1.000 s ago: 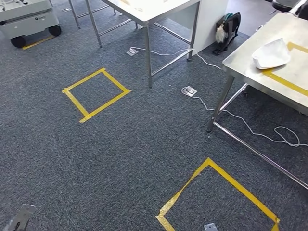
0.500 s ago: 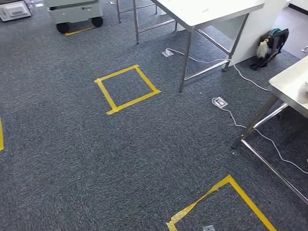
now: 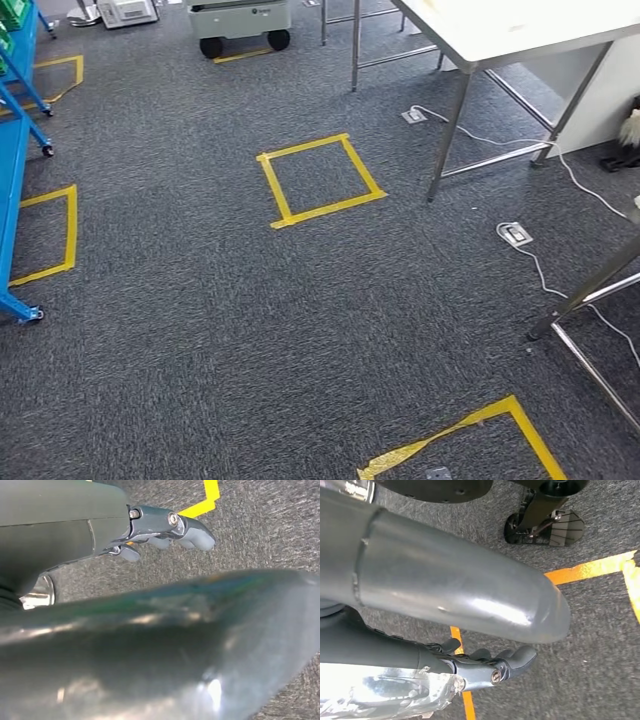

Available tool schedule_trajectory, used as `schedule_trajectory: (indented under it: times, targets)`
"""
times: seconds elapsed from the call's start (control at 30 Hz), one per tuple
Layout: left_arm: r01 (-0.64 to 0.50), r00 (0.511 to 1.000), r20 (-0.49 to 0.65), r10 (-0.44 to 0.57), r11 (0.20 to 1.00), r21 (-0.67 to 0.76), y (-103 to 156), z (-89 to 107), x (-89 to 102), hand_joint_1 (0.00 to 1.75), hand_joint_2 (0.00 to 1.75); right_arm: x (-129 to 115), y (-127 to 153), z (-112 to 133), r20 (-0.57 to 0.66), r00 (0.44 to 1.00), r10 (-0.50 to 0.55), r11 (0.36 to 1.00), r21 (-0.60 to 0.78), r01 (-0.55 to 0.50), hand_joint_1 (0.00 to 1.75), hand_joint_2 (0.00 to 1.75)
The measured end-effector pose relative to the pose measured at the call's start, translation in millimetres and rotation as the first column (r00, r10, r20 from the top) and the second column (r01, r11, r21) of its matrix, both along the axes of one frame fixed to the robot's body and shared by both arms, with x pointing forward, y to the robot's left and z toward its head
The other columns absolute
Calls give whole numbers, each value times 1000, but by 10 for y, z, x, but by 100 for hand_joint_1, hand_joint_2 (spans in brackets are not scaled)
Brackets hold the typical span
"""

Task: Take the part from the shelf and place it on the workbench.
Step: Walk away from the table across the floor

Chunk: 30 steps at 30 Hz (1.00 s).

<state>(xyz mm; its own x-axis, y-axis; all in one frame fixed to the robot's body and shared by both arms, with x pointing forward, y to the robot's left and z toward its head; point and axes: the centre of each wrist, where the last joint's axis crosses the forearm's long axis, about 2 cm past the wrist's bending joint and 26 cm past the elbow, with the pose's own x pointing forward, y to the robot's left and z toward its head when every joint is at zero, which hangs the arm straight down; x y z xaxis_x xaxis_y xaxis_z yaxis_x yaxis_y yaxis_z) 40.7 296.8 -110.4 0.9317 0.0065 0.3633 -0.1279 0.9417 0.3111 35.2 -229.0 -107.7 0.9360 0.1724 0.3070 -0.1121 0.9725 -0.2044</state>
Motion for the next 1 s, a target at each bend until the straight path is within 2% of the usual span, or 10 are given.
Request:
schedule_trajectory:
  times: [0.37,0.73,1.0]
  targets:
    - [34,999,32,-34,999,-5,-66,22,178,0,0,-6,-3,-1,-7,1000,-17,1000,-5,17,0,0]
    - [40,999,3,-40,999,-31,-153,12,104,0,0,-11,-13,-1,-5,1000,-12,1000,-23,12,0,0]
    - [51,999,7,-50,998,-42,-174,14,128,0,0,-26,-25,-4,-9,1000,-10,1000,-28,10,0,0]
